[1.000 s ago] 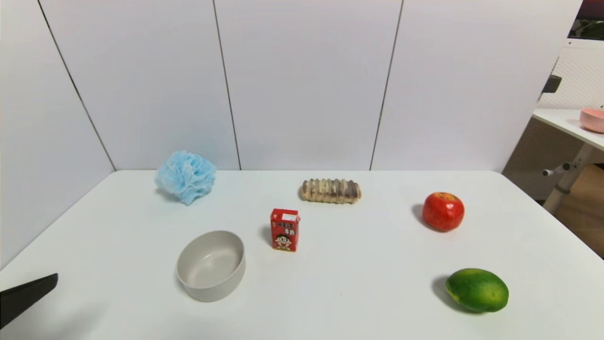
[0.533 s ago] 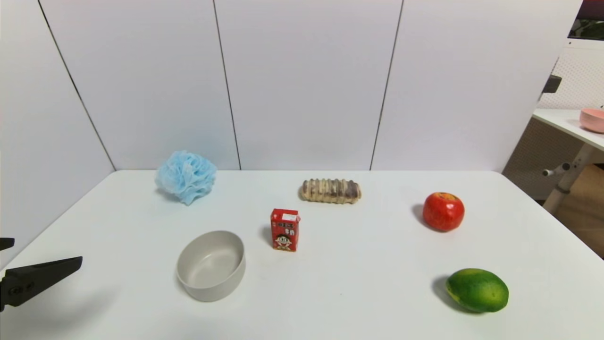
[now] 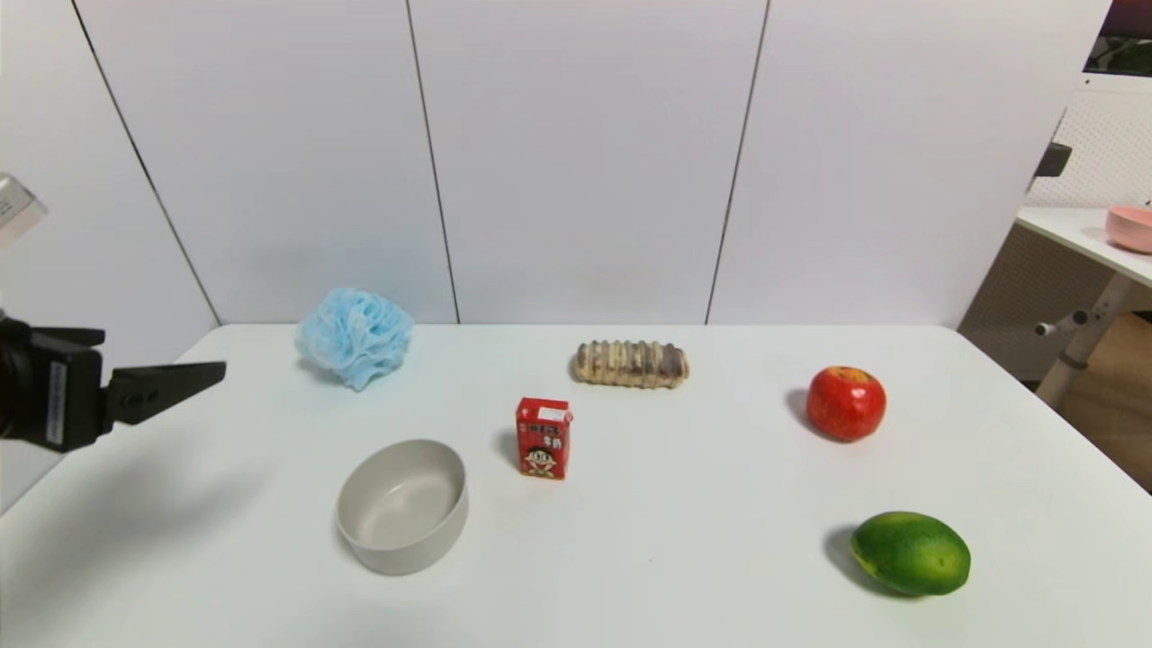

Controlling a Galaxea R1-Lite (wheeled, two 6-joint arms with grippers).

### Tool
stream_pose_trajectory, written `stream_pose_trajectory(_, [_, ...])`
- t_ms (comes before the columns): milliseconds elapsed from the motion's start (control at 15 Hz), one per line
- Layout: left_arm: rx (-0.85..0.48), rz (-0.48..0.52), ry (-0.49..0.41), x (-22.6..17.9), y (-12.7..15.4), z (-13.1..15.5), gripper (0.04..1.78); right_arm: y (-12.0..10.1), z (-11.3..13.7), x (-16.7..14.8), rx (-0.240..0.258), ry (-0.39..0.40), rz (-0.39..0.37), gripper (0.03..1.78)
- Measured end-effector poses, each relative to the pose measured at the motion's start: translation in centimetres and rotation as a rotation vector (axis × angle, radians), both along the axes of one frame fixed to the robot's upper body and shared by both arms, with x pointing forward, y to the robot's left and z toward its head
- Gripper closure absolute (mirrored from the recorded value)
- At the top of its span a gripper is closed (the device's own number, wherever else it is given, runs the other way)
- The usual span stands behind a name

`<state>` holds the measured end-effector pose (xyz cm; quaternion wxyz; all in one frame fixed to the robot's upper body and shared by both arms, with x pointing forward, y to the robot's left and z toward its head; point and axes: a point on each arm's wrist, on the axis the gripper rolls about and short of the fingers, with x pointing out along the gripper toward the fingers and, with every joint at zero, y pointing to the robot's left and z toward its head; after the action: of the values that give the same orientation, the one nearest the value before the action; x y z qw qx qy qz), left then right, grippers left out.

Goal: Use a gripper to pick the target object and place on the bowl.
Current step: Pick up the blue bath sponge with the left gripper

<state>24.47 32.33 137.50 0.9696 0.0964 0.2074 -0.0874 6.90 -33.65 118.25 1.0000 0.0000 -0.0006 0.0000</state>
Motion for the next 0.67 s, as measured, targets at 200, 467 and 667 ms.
stream_pose_trajectory(200, [0.002, -0.006, -0.090, 3.4, -0.2, -0.1, 0.05, 0.0, 0.0, 0.0, 0.000, 0.000, 0.000, 0.06])
stream_pose_trajectory(467, [-0.001, -0.007, -0.100, 8.0, -0.5, -2.2, 0.05, 0.0, 0.0, 0.0, 0.000, 0.000, 0.000, 0.06])
stream_pose_trajectory(667, [-0.002, -0.007, -0.077, 11.4, -0.7, -4.2, 0.05, 0.0, 0.0, 0.0, 0.000, 0.000, 0.000, 0.06])
